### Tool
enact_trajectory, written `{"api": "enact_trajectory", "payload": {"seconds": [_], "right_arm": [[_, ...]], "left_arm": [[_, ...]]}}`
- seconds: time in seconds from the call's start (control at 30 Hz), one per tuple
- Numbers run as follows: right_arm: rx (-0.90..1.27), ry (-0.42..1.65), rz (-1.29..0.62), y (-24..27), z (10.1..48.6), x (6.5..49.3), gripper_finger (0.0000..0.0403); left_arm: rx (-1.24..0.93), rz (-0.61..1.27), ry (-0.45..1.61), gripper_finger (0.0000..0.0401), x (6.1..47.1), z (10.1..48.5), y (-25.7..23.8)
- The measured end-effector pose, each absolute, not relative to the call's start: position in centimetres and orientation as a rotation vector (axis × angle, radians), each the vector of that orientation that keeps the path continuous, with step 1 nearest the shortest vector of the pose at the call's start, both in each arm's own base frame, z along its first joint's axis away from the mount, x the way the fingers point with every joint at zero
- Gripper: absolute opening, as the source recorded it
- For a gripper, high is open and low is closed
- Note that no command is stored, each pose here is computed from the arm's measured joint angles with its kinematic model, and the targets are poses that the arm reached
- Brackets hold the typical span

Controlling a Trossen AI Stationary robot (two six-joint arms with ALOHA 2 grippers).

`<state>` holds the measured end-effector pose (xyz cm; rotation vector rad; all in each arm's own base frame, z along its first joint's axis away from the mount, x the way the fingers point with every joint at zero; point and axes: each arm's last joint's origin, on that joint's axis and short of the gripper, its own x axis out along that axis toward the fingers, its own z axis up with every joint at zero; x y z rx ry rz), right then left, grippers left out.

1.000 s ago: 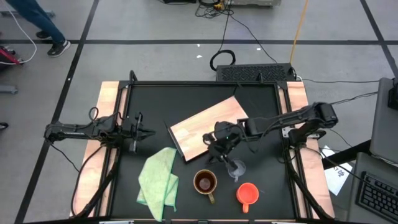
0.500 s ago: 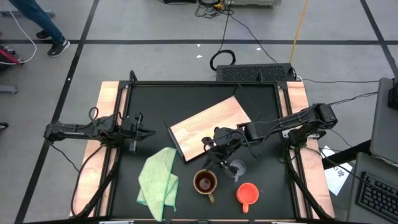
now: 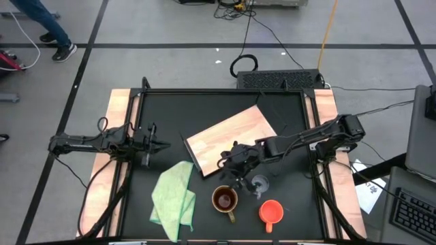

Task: Stack small to large cups/mugs on shelf
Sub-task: Put the green mug on the shelf

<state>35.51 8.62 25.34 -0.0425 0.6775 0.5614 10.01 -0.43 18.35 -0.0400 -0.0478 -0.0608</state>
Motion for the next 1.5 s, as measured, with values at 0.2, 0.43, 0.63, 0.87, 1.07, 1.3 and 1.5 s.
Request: {"api": "enact_trajectory", "payload": {"seconds": [0.2, 0.43, 0.63, 0.87, 1.07, 1.3, 1.5], "right_arm": [[-0.088, 0.728, 0.505, 8.5, 24.7, 35.8, 0.0214], [-0.082, 0.723, 0.489, 8.8, 24.5, 36.1, 0.0213], [-0.045, 0.789, 0.473, 8.8, 22.8, 36.6, 0.0213], [-0.009, 0.819, 0.461, 9.0, 21.7, 37.1, 0.0212], [0.023, 0.827, 0.447, 9.0, 21.7, 37.1, 0.0212], [0.047, 0.852, 0.447, 9.0, 21.1, 37.2, 0.0212], [0.077, 0.870, 0.491, 9.4, 20.4, 37.4, 0.0212]], "left_arm": [[-0.067, -0.062, -0.039, 0.0024, 10.0, 18.3, -0.4], [-0.066, -0.060, -0.002, 0.0024, 10.0, 17.9, -0.4], [-0.067, -0.061, 0.007, 0.0024, 10.0, 17.8, -0.4], [-0.084, -0.061, 0.015, 0.0024, 10.0, 17.8, -0.4], [-0.088, -0.060, 0.026, 0.0024, 10.0, 17.7, -0.4], [-0.087, -0.059, 0.050, 0.0024, 10.0, 17.4, -0.4], [-0.087, -0.060, 0.061, 0.0024, 10.0, 17.3, -0.4]]}}
